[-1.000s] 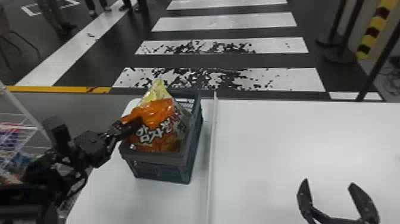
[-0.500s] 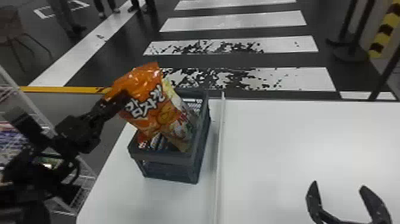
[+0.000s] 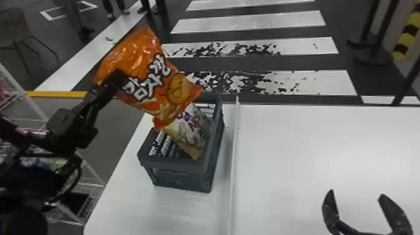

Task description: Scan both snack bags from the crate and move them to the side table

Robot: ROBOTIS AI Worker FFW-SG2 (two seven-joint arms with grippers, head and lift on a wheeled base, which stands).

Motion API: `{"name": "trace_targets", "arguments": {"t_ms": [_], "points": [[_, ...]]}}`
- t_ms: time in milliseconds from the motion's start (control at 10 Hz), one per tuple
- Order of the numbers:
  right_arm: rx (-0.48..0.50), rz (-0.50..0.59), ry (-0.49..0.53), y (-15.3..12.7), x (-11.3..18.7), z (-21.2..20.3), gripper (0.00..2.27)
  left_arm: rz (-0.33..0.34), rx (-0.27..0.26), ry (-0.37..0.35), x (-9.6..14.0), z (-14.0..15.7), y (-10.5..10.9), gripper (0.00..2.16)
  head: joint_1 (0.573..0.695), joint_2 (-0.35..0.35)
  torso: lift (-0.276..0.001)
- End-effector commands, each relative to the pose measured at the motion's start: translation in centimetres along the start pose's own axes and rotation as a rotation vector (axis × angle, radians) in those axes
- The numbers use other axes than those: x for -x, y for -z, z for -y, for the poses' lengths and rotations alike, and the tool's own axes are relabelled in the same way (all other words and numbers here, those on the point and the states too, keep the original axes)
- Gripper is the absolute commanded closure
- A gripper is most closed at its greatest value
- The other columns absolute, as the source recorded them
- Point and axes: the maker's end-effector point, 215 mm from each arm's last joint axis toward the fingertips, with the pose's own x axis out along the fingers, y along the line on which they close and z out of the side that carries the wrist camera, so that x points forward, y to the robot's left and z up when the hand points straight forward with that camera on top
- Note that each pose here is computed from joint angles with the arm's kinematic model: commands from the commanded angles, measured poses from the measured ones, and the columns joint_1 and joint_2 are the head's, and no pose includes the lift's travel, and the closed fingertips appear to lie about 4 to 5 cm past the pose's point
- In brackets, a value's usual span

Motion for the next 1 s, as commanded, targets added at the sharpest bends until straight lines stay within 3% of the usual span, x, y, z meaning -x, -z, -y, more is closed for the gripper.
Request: {"name": "trace_targets", "arguments": {"t_ms": [0, 300, 500, 700, 900], "points": [[0.006, 0.004, -0.002, -0.2, 0.1, -0.1, 0.12, 0.043, 0.058, 0.02, -0.6, 1.6, -0.3, 2.14, 0.695, 0.206, -0.099], [0.007, 0.015, 0.006, -0.9, 0.3, 0.0, 0.12, 0.055, 0.173, 0.086, -3.1, 6.0, 2.5, 2.14, 0.695, 0.156, -0.099], [0.013, 0.019, 0.009, -1.3, 0.4, 0.1, 0.12, 0.0, 0.228, 0.118, -6.2, 8.9, 7.6, 2.14, 0.695, 0.117, -0.099], [0.017, 0.02, 0.016, -1.3, 0.6, 0.4, 0.12, -0.028, 0.268, 0.157, -9.3, 11.6, 12.4, 2.14, 0.695, 0.047, -0.099], [0.018, 0.018, 0.022, -1.3, 0.7, 0.7, 0.12, -0.076, 0.34, 0.204, -12.3, 15.2, 17.3, 2.14, 0.695, -0.032, -0.099]]}}
